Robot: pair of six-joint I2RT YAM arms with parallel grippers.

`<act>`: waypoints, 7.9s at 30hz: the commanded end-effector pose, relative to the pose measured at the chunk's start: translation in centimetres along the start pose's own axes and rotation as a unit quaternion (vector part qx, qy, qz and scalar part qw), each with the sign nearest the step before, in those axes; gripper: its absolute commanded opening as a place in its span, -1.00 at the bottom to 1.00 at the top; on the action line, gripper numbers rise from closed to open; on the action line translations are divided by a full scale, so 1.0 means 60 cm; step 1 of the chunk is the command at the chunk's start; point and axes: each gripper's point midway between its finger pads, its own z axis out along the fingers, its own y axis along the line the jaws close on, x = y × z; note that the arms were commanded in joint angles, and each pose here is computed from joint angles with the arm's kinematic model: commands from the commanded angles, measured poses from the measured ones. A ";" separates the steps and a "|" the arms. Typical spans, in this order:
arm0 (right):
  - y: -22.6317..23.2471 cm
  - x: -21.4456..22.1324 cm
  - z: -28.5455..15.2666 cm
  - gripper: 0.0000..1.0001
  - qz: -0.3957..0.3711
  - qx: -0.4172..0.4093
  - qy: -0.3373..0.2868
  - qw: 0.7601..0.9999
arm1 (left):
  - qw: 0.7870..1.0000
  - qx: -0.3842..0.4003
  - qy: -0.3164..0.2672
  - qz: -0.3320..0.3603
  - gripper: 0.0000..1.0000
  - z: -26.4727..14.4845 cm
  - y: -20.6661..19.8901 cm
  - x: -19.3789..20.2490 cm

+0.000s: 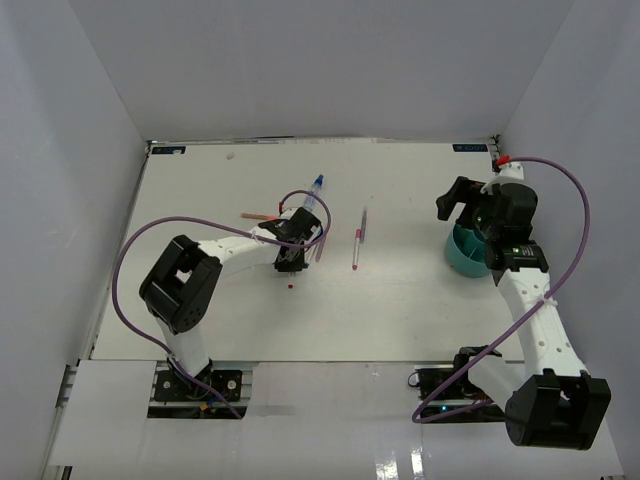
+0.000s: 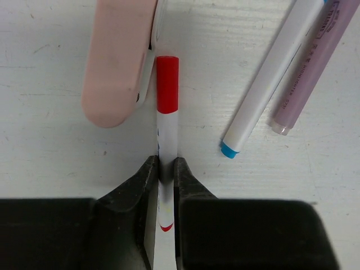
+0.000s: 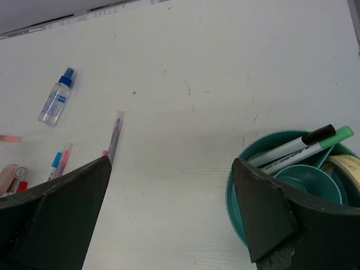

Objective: Sort the stationery into containers
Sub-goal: Pick up the pen from the center of the board, then place the pen in the storage box, then pick up the pen from the center of the board, then place the pen in the storage box.

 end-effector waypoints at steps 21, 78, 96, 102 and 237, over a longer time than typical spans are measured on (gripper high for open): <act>0.331 0.037 -0.046 0.84 -0.007 -0.404 0.081 0.911 | 0.901 0.306 -0.231 0.204 -0.74 -0.270 -0.126 -0.121; -0.133 -0.048 0.037 -0.79 0.010 0.165 -0.017 0.986 | 0.959 0.136 -0.222 0.115 0.91 -0.200 -0.017 -0.136; -0.195 0.032 0.091 -0.06 0.047 0.166 0.064 0.983 | 0.966 0.118 -0.200 0.112 0.96 -0.176 -0.009 -0.127; -0.181 0.007 0.070 0.27 0.046 0.159 0.044 0.985 | 0.968 0.119 -0.189 0.113 0.96 -0.165 -0.014 -0.122; -0.101 -0.001 0.043 -0.85 -0.064 0.183 0.044 0.980 | 0.948 0.239 -0.167 0.123 0.96 -0.183 -0.140 -0.067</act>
